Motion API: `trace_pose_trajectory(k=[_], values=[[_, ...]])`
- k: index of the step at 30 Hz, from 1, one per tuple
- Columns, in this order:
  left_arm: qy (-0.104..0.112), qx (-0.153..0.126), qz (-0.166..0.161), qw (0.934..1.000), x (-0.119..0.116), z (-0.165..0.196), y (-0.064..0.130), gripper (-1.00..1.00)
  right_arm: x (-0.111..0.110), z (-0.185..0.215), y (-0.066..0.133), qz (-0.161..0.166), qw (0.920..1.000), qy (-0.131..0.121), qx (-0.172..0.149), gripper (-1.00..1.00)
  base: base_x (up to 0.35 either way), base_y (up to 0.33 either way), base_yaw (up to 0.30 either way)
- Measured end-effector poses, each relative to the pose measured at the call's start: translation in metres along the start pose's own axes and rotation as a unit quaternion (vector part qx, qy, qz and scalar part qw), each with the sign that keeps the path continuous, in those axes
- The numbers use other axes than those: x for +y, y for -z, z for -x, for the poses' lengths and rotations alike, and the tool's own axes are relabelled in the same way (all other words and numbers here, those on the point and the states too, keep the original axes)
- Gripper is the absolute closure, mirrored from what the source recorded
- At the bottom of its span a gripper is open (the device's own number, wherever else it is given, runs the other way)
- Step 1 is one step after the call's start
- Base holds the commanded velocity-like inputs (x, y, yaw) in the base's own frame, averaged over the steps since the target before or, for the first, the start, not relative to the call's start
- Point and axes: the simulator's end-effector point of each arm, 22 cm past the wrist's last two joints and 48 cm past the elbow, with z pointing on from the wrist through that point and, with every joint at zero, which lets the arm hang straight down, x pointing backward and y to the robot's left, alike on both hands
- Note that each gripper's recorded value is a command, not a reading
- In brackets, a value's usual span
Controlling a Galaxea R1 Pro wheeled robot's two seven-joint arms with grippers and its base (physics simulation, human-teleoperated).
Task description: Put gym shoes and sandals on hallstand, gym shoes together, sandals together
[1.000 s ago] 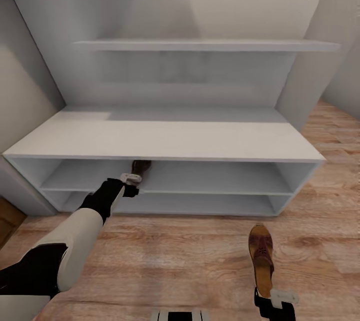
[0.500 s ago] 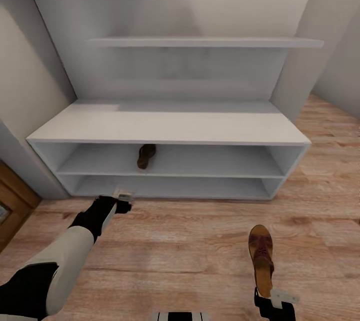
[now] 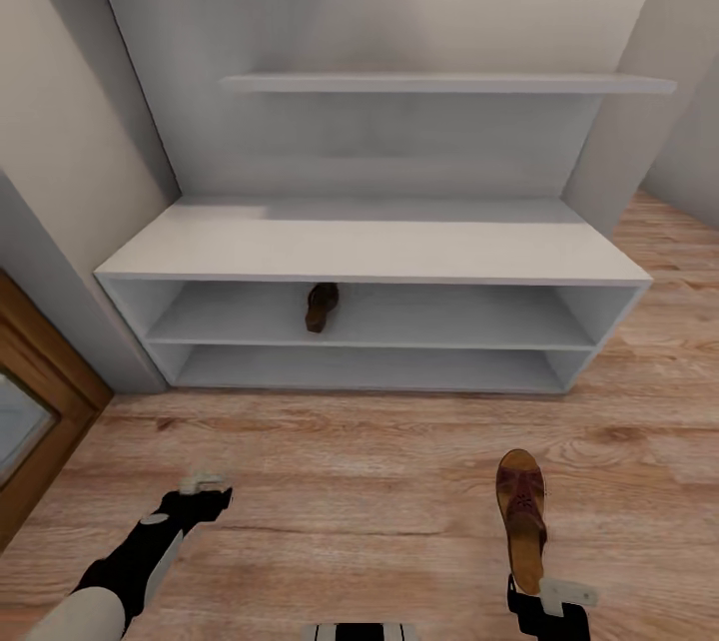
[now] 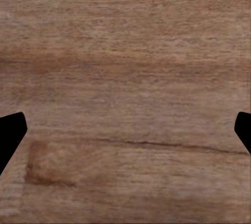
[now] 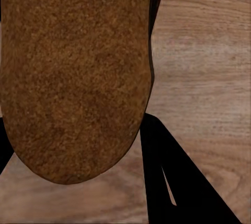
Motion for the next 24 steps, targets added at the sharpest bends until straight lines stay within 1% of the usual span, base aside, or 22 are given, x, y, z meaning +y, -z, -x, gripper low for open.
trace_pose_trajectory(k=[1, 3, 4, 5, 6, 8, 9, 10, 11, 14, 24], values=[[0.003, -0.003, -0.003, 1.0000, 0.003, -0.013, 0.003, -1.00, 0.000, 0.000, 0.000, 0.000, 1.0000, 0.000, 0.000, 1.00, -0.002, 0.304, 0.000], [0.007, -0.004, -0.007, 0.9999, 0.004, -0.028, 0.006, -1.00, -0.001, 0.000, 0.000, 0.000, 1.0000, 0.001, 0.000, 1.00, -0.001, 0.305, 0.000], [0.015, -0.011, -0.016, 0.9997, 0.007, -0.053, 0.014, -1.00, -0.002, 0.000, 0.000, -0.001, 1.0000, 0.001, 0.000, 1.00, 0.000, 0.307, 0.000], [0.018, -0.009, -0.015, 0.9997, 0.015, -0.085, 0.024, -1.00, -0.003, 0.000, -0.001, -0.001, 1.0000, 0.001, 0.000, 1.00, 0.000, 0.308, 0.000], [0.021, -0.014, -0.012, 0.9996, 0.020, -0.097, 0.030, -1.00, -0.003, 0.000, -0.001, -0.001, 1.0000, 0.002, 0.000, 1.00, 0.000, 0.309, 0.000], [0.023, -0.016, -0.007, 0.9996, 0.027, -0.110, 0.036, -1.00, -0.003, 0.000, 0.000, -0.001, 1.0000, 0.001, -0.001, 1.00, 0.000, 0.309, 0.000], [0.025, -0.015, -0.003, 0.9996, 0.034, -0.119, 0.040, -1.00, -0.002, 0.000, 0.000, -0.001, 1.0000, 0.001, -0.001, 1.00, 0.000, 0.309, 0.000], [0.030, -0.008, 0.003, 0.9995, 0.048, -0.141, 0.049, -1.00, 0.001, 0.000, 0.000, 0.002, 1.0000, 0.001, -0.001, 1.00, 0.000, 0.309, 0.000], [0.031, -0.004, 0.003, 0.9995, 0.050, -0.149, 0.053, -1.00, 0.002, 0.000, 0.000, 0.003, 1.0000, 0.001, -0.001, 1.00, 0.000, 0.309, 0.000], [0.031, 0.002, -0.007, 0.9995, 0.050, -0.160, 0.058, -1.00, 0.002, 0.000, 0.001, 0.003, 1.0000, 0.000, 0.000, 1.00, 0.000, 0.309, 0.000], [0.030, 0.003, -0.012, 0.9995, 0.049, -0.162, 0.059, -1.00, 0.002, -0.001, 0.001, 0.002, 1.0000, 0.000, 0.001, 1.00, -0.061, 0.309, 0.000]])
